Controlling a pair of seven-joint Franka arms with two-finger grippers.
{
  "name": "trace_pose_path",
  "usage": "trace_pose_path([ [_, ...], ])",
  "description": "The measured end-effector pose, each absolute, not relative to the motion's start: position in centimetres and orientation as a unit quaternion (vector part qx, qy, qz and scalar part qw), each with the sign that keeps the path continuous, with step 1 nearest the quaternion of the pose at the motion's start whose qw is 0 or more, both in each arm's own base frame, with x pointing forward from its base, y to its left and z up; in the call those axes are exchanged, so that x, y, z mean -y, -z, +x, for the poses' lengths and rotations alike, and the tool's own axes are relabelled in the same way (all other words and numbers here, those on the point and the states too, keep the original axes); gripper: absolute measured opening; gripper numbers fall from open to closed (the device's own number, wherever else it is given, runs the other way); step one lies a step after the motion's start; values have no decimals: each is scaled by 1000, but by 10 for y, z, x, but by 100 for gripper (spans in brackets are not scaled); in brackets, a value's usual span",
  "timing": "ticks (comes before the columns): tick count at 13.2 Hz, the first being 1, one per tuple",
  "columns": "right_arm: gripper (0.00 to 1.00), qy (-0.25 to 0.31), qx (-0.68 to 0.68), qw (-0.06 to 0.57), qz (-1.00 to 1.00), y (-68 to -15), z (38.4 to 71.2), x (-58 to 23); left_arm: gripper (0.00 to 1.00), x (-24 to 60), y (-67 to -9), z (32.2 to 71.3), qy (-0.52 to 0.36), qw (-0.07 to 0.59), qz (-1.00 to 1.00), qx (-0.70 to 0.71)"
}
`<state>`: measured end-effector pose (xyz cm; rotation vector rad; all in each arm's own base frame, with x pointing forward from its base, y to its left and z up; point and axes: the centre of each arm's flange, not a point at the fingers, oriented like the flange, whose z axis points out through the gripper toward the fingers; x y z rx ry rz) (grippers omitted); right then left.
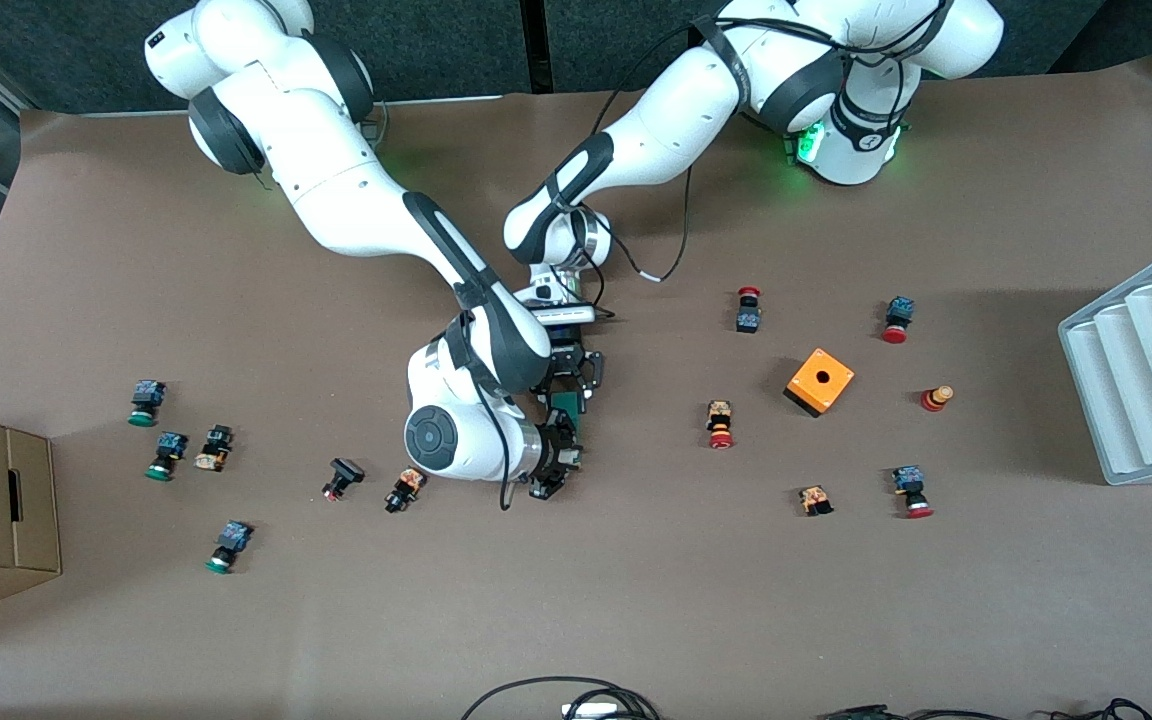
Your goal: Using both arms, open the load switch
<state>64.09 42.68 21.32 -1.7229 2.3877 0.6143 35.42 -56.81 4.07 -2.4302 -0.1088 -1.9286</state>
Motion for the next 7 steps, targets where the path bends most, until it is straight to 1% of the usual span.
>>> trace_pose_path([
  [7, 31, -206, -780, 68, -586, -227, 632, -428, 52, 569, -41, 354, 621, 18, -783, 33],
])
